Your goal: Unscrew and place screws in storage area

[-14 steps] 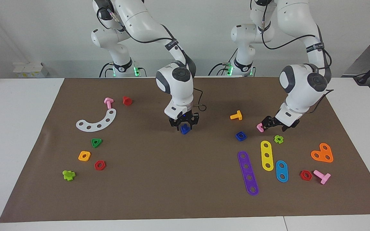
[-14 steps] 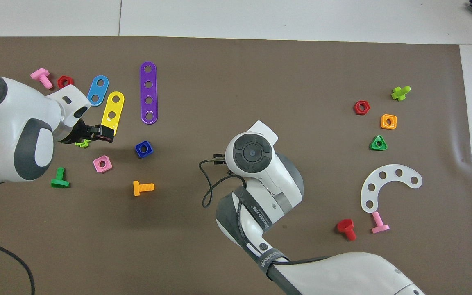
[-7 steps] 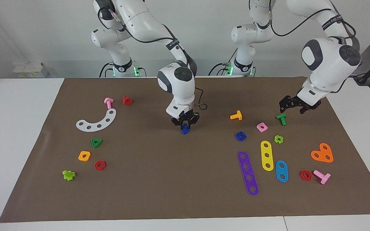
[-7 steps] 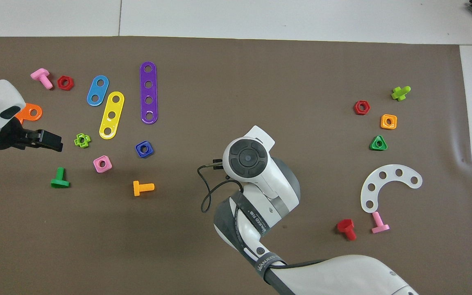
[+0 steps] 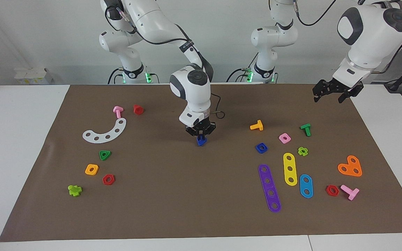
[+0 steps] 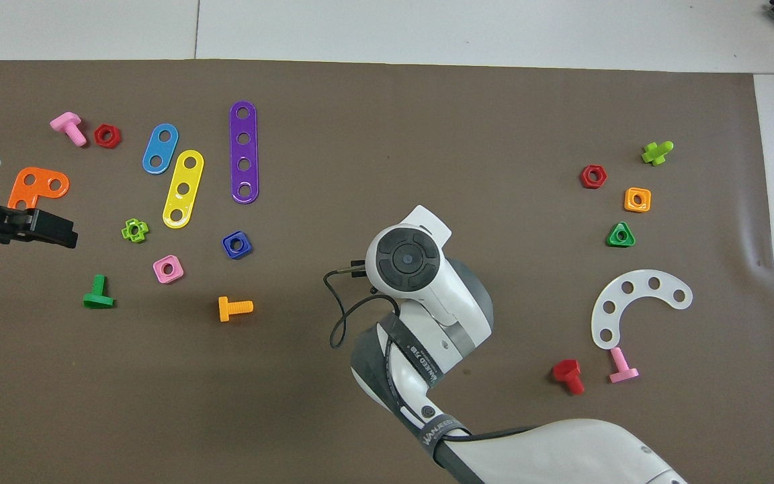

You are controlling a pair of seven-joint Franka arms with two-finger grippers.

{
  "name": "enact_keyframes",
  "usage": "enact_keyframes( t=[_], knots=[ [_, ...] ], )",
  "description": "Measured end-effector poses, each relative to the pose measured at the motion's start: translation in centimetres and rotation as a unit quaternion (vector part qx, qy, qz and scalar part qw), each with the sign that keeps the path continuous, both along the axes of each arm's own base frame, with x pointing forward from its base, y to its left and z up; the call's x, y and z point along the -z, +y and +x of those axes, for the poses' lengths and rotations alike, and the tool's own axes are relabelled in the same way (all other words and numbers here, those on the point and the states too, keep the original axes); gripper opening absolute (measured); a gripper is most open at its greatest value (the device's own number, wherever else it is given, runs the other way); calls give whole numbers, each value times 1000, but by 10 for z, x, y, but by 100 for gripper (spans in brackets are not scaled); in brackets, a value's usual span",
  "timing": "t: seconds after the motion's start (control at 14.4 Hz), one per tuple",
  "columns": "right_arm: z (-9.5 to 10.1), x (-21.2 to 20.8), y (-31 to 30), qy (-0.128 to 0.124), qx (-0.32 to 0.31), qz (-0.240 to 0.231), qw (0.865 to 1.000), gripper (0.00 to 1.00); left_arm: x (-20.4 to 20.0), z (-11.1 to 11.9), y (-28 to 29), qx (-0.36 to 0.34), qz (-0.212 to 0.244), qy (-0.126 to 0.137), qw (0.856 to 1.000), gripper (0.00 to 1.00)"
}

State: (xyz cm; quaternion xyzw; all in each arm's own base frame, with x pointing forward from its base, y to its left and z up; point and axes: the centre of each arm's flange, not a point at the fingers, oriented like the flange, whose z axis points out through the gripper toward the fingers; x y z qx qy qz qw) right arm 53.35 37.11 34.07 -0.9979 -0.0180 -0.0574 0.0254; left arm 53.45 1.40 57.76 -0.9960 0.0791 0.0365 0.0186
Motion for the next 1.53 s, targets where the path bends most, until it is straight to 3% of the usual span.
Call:
enact_keyframes(
  t=[0.21, 0.62, 1.11, 1.25, 1.53],
  knots=[
    [13, -25, -47, -7, 36, 3, 999, 19, -20, -8, -2, 2, 3, -7, 1000, 100],
    [24, -30, -185, 3, 87, -14, 996, 19, -26, -9, -3, 3, 3, -16, 1000, 100],
    [47, -17, -320, 6, 77, -29, 997, 19, -26, -9, -4, 0, -11, -19, 1000, 100],
    [54, -8, -345, -10, 83, -28, 996, 19, -26, -9, 0, -5, -15, -19, 1000, 100],
    [57, 18, -347, -2, 80, -28, 996, 19, -52, -8, 2, -7, -16, -42, 999, 100]
  ],
)
